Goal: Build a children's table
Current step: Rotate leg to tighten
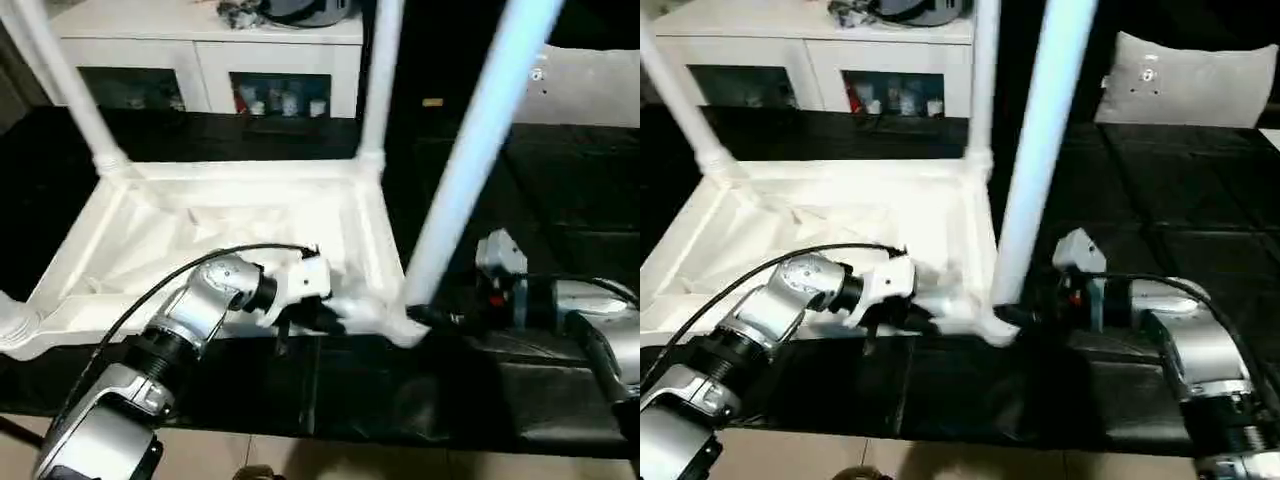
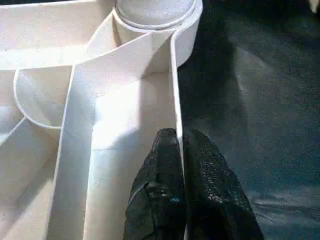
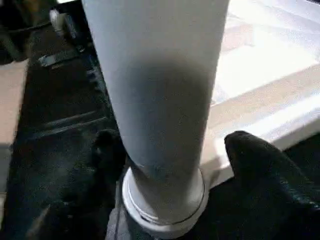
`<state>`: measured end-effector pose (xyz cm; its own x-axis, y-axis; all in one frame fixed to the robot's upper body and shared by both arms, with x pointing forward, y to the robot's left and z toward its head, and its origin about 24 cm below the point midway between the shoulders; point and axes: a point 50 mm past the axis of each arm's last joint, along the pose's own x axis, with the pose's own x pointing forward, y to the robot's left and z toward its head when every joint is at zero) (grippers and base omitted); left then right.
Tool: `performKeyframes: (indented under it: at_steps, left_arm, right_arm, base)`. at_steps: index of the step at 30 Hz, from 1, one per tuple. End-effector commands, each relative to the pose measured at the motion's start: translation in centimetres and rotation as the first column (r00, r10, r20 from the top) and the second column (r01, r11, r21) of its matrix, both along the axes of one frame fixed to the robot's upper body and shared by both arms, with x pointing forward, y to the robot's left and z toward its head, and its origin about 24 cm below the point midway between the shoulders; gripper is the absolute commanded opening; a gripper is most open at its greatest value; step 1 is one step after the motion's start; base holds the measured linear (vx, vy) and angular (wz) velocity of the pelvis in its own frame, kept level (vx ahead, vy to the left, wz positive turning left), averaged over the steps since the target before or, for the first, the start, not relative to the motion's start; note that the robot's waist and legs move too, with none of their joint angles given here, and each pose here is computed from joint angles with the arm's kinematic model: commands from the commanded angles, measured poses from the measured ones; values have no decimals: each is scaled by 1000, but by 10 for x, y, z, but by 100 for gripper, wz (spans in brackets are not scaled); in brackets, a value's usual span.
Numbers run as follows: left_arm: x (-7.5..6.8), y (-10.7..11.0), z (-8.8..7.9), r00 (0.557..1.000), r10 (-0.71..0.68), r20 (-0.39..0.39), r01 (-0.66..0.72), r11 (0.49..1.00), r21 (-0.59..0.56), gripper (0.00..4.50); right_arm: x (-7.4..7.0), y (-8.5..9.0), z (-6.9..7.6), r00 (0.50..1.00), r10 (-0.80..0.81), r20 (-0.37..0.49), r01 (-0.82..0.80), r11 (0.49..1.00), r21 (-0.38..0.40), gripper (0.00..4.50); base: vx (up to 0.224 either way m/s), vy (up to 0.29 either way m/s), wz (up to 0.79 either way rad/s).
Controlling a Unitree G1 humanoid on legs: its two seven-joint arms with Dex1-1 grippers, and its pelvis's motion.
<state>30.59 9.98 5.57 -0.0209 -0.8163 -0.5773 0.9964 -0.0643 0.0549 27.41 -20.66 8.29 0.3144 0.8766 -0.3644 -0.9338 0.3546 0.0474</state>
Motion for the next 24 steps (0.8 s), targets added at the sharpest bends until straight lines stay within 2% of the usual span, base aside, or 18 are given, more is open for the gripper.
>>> performKeyframes:
  at_steps: [1, 5, 6, 10, 11, 15, 16, 20, 22, 24]
  left_arm:
    - [-1, -6, 9, 995, -95, 39, 95, 995, -2, 0]
    - [-3, -2, 9, 986, -162, 30, 161, 987, 23, 0]
    - [-3, -2, 9, 985, -167, 30, 167, 986, 25, 0]
    - [-3, -2, 8, 984, -174, 33, 174, 984, 26, 0]
    - [-3, -2, 8, 984, -176, 34, 175, 984, 25, 0]
    - [-4, -2, 7, 984, -175, 27, 175, 985, 15, 0]
    - [-4, -3, 7, 986, -164, 21, 164, 986, 3, 0]
    - [-4, -5, 7, 990, -142, 2, 142, 989, -29, 0]
    - [-4, -10, 7, 996, -89, -20, 88, 994, -62, 0]
    - [-4, -10, 7, 996, -87, -20, 86, 994, -62, 0]
  right_arm:
    - [-2, 0, -1, 999, 43, -8, -43, 999, -6, 316]
    - [-7, 3, -3, 990, 132, -52, -132, 991, 6, 296]
    - [-8, 4, -4, 988, 144, -56, -144, 990, 8, 275]
    - [-9, 7, -8, 985, 159, -64, -158, 987, 10, 260]
    - [-9, 7, -9, 984, 162, -68, -162, 987, 13, 231]
    - [-11, 9, -10, 978, 184, -95, -181, 983, 38, 212]
    - [-13, 9, -10, 977, 185, -110, -179, 982, 66, 197]
    - [-15, 12, -10, 975, 182, -125, -169, 979, 110, 194]
    - [-16, 20, -9, 979, 157, -128, -133, 975, 177, 193]
    - [-16, 20, -9, 980, 154, -129, -130, 975, 180, 193]
  base:
    - [0, 0, 0]
    - [0, 0, 0]
    - [0, 0, 0]
    - [0, 0, 0]
    - [0, 0, 0]
    - [0, 0, 0]
    - [0, 0, 0]
    - [0, 0, 0]
    - [0, 0, 0]
    - [0, 0, 0]
